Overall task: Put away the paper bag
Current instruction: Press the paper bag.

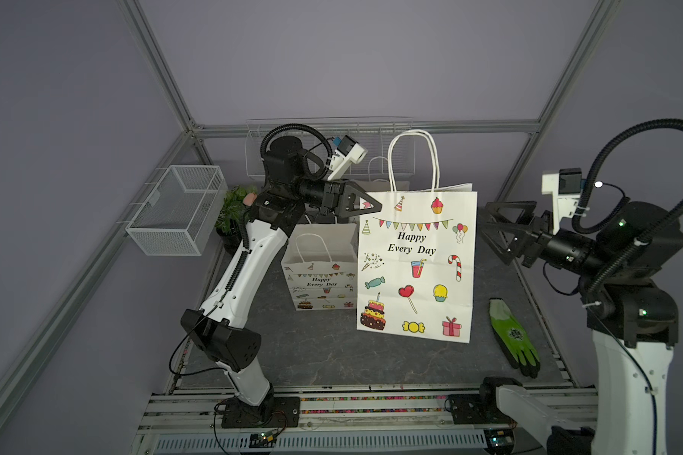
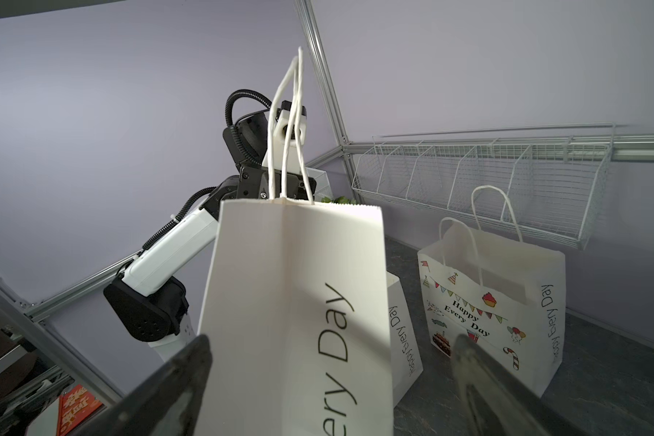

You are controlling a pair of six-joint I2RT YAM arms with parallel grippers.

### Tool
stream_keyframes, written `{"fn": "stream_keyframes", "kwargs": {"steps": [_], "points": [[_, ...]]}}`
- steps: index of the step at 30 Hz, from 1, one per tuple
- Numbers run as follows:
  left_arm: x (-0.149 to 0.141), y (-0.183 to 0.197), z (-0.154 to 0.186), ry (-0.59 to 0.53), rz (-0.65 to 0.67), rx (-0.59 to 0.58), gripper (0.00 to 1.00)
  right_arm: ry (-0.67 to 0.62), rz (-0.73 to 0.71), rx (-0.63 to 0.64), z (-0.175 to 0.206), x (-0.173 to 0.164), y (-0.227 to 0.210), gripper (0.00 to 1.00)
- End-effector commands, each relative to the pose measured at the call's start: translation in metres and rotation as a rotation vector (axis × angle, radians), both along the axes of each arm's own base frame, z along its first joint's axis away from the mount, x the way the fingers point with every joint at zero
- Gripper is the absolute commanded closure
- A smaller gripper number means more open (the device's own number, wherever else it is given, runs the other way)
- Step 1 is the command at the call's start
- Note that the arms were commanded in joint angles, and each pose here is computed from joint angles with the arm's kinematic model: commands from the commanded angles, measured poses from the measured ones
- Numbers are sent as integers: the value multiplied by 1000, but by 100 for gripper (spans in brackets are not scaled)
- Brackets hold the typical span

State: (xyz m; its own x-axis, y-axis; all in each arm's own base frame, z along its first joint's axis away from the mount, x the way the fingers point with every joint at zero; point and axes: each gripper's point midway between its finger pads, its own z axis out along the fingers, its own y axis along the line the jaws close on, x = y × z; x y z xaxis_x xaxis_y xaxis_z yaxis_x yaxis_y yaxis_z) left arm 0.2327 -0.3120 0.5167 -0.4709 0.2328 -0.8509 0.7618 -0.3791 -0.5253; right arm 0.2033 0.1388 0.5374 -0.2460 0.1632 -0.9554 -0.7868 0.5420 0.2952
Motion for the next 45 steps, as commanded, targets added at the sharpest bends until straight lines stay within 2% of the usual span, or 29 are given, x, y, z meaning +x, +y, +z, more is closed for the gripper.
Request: {"fn": "stream_keyframes", "kwargs": {"steps": [1,4,11,15,19,26,29,36,41,43,44,45], "points": [[-3,1,9,-10,11,-8,100,-18,12,17,9,-17,1,1],[-2,1,7,-3,11,-4,100,-30,105,82,21,-24,9,1],[0,1,12,-14,30,-13,100,-3,156,98,17,-22,14,8],[4,-2,14,-16,38,-16,100,54,188,101,4,-6,20,18],[14,-6,10,0,49,-10,100,63,226,95,0,-6,27,29],[36,-15,5,30,92,-3,100,114,263,67,-17,3,39,39],[41,-17,5,35,103,-3,100,151,260,36,-29,11,43,50],[47,-10,9,25,137,-11,100,178,269,5,-40,13,49,68],[47,-6,12,22,149,-14,100,207,235,-16,-47,21,48,88],[49,-3,11,25,163,-13,100,212,225,-18,-48,22,48,88],[52,-1,12,26,174,-13,100,214,223,-17,-47,22,47,85],[54,1,11,28,184,-12,100,213,227,-16,-47,20,47,74]]}}
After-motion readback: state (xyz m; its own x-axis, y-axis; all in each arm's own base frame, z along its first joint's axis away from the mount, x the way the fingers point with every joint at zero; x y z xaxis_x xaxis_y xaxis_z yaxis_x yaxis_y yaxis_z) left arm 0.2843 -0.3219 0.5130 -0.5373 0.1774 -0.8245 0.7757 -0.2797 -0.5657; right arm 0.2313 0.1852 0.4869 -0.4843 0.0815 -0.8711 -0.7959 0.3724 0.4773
